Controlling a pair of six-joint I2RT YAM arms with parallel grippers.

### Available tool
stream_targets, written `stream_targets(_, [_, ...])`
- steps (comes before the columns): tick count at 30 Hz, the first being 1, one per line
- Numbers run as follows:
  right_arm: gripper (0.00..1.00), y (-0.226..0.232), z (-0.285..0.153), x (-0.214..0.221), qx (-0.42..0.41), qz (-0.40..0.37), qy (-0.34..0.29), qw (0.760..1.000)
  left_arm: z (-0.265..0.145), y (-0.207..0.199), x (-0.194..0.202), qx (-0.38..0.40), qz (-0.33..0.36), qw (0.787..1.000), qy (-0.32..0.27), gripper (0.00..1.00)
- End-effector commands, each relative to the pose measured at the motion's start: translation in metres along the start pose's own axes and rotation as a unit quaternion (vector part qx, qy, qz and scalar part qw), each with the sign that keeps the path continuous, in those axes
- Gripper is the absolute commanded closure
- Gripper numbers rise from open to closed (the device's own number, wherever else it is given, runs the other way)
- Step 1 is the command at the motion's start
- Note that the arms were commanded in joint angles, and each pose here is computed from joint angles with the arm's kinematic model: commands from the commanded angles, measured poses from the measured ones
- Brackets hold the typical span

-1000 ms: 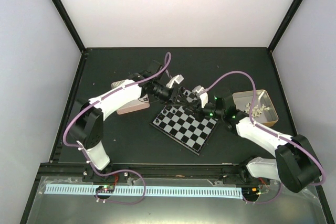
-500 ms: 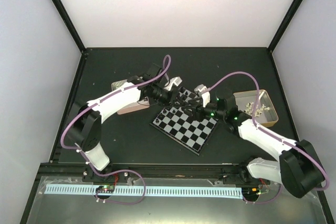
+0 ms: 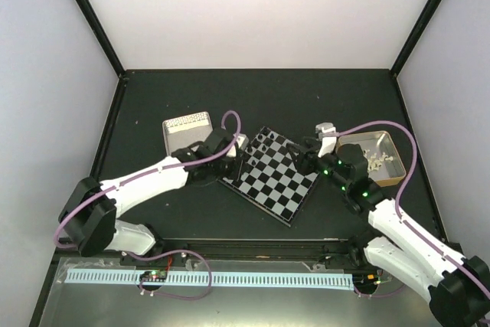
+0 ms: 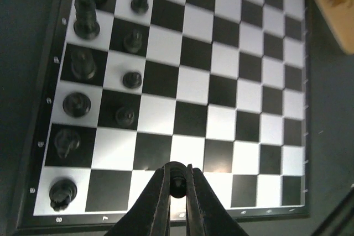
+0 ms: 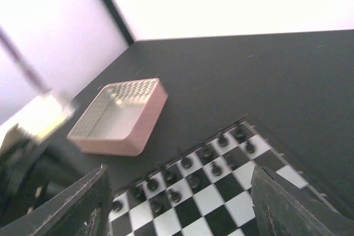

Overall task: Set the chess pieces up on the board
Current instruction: Place the chess piece on the chessboard.

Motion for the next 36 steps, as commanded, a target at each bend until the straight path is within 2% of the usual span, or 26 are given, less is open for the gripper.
stream_targets(1, [0.3, -0.02, -0.011, 0.004, 0.134, 0.046, -0.013, 0.99, 0.011, 0.003, 0.015, -0.047, 0.045, 0.997, -0.049, 0.98])
stream_targets(7, [0.3, -0.025, -0.01, 0.013, 0.16, 0.08, 0.001, 0.984, 0.036, 0.003, 0.036, -0.076, 0.065, 0.994, -0.044, 0.99])
stream_targets(19, [0.3, -0.026, -0.003, 0.017, 0.161, 0.095, 0.019, 0.982, 0.059, 0.016, 0.033, -0.14, 0.048, 0.986, -0.072, 0.98])
stream_targets(25, [0.3, -0.026, -0.002, 0.018, 0.16, 0.094, 0.024, 0.982, 0.069, 0.022, 0.034, -0.159, 0.044, 0.984, -0.064, 0.98])
stream_targets(32, [0.3, -0.027, 0.0, 0.02, 0.159, 0.094, 0.03, 0.982, 0.071, 0.022, 0.034, -0.162, 0.036, 0.985, -0.053, 0.91])
stream_targets(36, [0.3, -0.027, 0.002, 0.022, 0.158, 0.096, 0.033, 0.982, 0.068, 0.024, 0.034, -0.172, 0.036, 0.983, -0.053, 0.81])
Point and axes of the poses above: each gripper's point midway between its finger pads, its own z axis out along the fingers, its own y axis along the line the jaws close on, x = y × z, the point moved 9 cm from there along -z, back along the fingers, and after that the axes turned 14 degrees about -z, right-handed, at the moved point
